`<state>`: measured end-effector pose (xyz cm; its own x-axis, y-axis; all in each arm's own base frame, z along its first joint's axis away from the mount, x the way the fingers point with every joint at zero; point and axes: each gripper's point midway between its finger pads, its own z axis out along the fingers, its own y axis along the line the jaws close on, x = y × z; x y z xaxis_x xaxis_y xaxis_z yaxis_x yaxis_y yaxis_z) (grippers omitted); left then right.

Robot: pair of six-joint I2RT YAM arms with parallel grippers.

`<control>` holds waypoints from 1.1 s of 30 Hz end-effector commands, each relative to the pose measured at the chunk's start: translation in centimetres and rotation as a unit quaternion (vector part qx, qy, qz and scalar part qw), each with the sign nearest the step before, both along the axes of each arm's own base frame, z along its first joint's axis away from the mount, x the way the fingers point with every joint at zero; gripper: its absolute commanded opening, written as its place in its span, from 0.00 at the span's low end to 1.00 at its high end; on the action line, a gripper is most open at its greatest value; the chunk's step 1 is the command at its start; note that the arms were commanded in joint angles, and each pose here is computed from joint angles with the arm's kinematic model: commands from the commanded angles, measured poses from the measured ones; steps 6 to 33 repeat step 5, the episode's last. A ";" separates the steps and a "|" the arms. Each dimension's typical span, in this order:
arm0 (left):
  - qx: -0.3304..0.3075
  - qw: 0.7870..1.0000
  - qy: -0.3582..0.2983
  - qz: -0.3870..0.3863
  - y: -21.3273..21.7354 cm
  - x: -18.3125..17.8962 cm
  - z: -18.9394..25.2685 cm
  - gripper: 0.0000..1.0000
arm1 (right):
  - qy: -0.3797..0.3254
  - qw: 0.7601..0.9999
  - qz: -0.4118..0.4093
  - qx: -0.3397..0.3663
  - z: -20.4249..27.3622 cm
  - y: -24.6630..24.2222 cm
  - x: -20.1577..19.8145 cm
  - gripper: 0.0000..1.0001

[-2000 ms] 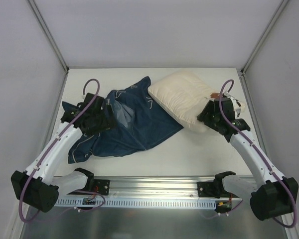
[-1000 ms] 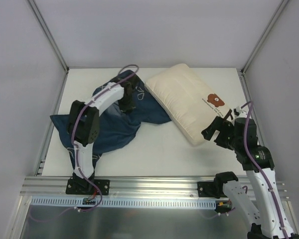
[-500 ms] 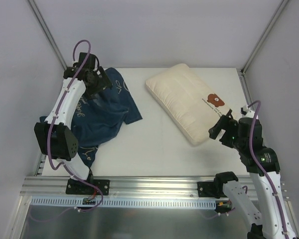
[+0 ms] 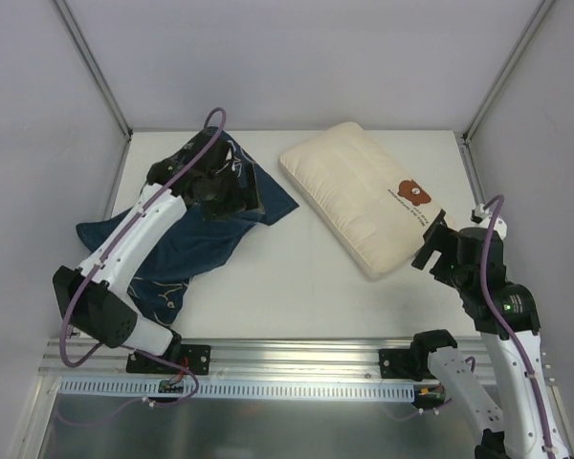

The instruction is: Remove the pillowcase from the pillow

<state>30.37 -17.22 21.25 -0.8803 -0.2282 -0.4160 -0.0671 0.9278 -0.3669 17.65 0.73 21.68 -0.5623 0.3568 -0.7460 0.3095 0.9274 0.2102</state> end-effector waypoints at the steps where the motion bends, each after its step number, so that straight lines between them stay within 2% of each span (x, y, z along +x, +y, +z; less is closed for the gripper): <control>1: -0.039 0.998 -0.005 -0.056 -2.2 -3.5 1.9 0.94 | 0.018 0.999 -0.038 -0.034 -0.9 -1.9 -0.8 0.96; 5: -0.064 0.994 -0.048 -0.079 -2.6 -5.6 4.8 0.95 | 0.031 0.997 -0.050 -0.045 -1.7 -2.4 -0.9 0.96; 33: -0.064 0.994 -0.048 -0.079 -2.6 -5.6 4.8 0.95 | 0.031 0.997 -0.050 -0.045 -1.7 -2.4 -0.9 0.96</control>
